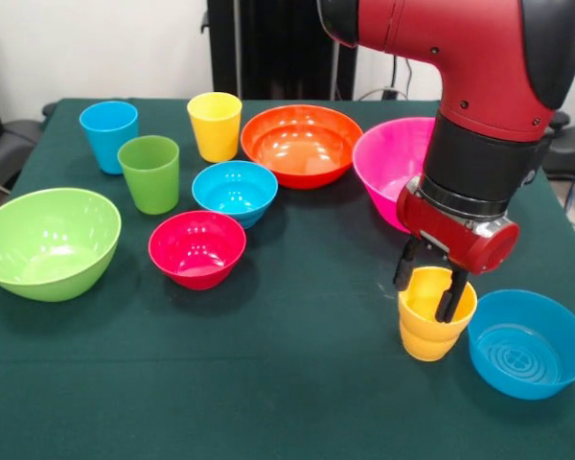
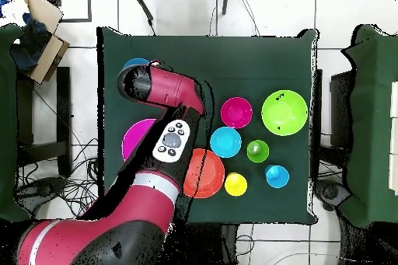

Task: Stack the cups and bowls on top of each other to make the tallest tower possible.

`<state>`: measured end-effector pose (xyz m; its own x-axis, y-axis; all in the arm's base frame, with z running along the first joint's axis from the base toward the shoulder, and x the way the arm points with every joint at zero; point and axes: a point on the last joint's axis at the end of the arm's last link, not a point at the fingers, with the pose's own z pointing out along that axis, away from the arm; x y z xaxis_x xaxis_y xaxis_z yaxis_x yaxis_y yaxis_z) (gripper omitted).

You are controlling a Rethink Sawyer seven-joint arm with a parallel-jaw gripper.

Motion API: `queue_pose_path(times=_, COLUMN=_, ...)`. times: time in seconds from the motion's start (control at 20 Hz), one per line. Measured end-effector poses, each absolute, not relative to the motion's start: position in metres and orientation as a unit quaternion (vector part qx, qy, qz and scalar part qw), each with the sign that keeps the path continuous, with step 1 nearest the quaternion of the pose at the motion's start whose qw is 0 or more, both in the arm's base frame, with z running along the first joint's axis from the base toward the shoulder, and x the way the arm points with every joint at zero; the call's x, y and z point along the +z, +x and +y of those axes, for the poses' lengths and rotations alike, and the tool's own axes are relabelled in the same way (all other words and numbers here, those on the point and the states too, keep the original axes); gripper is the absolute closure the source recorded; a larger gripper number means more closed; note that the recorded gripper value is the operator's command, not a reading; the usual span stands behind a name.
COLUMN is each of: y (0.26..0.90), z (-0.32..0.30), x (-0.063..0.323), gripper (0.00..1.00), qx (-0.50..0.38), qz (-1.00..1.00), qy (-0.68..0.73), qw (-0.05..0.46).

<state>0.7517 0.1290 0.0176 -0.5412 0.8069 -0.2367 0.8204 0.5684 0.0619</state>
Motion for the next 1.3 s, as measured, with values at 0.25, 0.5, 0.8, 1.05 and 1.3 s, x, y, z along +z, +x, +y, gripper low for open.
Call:
queue_pose_path(times=0.25, y=0.750, z=0.116, x=0.023, gripper=0.00, qx=-0.042, qz=0.886, qy=0.446, qw=0.121)
queue_pose_path(times=0.5, y=0.751, z=0.095, x=0.027, gripper=0.00, qx=-0.056, qz=0.890, qy=0.438, qw=0.112)
queue_pose_path(times=0.8, y=0.752, z=0.075, x=0.033, gripper=0.00, qx=-0.060, qz=0.893, qy=0.438, qw=0.089)
queue_pose_path(times=1.05, y=0.755, z=0.072, x=0.033, gripper=0.00, qx=-0.054, qz=0.896, qy=0.432, qw=0.082)
queue_pose_path(times=1.3, y=0.761, z=0.078, x=0.032, gripper=0.00, qx=-0.042, qz=0.904, qy=0.418, qw=0.082)
